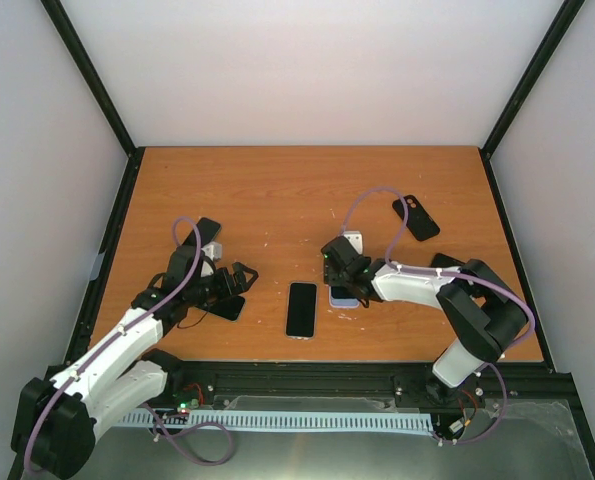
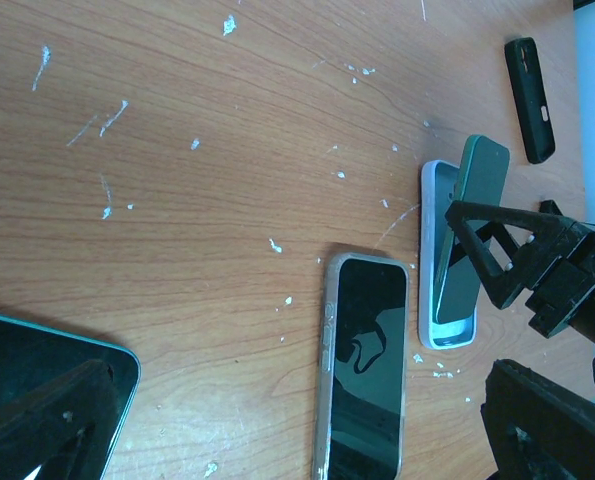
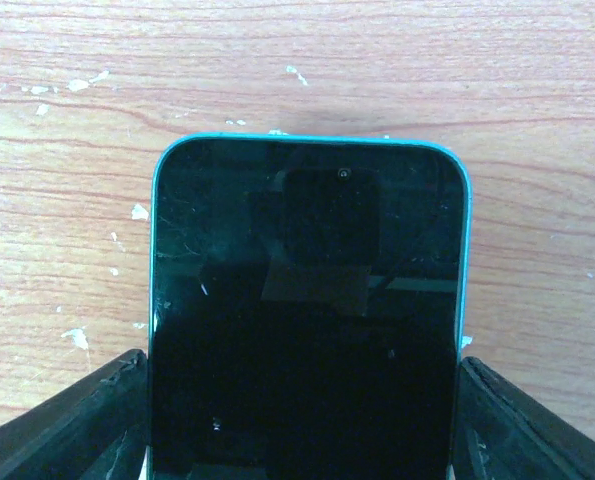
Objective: Put the phone into the phone case
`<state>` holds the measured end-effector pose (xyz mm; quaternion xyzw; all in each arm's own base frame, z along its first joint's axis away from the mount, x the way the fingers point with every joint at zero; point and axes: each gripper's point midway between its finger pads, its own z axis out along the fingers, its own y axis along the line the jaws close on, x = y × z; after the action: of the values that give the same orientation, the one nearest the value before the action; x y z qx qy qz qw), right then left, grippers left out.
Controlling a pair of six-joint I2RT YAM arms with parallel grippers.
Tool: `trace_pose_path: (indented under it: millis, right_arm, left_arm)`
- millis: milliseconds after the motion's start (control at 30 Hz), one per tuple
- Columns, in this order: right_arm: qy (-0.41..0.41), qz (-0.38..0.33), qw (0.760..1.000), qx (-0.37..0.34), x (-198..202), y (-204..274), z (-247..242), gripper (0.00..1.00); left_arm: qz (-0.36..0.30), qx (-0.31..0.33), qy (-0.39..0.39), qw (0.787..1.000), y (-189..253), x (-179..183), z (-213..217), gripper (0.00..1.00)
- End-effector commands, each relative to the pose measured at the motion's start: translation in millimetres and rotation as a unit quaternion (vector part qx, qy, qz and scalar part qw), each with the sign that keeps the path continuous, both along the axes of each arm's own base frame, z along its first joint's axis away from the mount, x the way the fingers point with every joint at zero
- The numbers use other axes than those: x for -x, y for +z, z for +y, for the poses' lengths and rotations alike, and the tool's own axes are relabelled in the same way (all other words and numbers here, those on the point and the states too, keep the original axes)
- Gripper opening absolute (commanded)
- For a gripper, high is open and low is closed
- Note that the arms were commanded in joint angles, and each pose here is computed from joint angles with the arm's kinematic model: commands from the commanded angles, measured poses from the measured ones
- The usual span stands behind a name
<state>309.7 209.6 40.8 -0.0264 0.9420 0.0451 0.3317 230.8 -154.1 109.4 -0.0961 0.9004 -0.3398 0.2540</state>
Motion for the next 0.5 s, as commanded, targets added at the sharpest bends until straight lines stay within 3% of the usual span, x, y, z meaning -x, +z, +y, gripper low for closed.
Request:
trace_pose_path:
  millis: [0,233,467]
  right_arm:
    - [-0.017,-0.003,1.000,0.004,6.8,-4.2,-2.8,0.68]
    - [-0.019,0.024,1.000,0.000,17.0,-4.3,1.3,0.69]
    - [-0.035,0.061,0.997,-0.009,35.9,-16.8,0.0,0.78]
  left_arm:
    - [-0.008,0.015,0.001,1.000,6.5,-2.8,-2.3,0.99]
    - [-0.004,0.018,-0.001,1.000,4.1,-3.1,-4.1,0.99]
    - [0.003,0.023,-0.002,1.000,1.0,-2.1,-5.8,0.99]
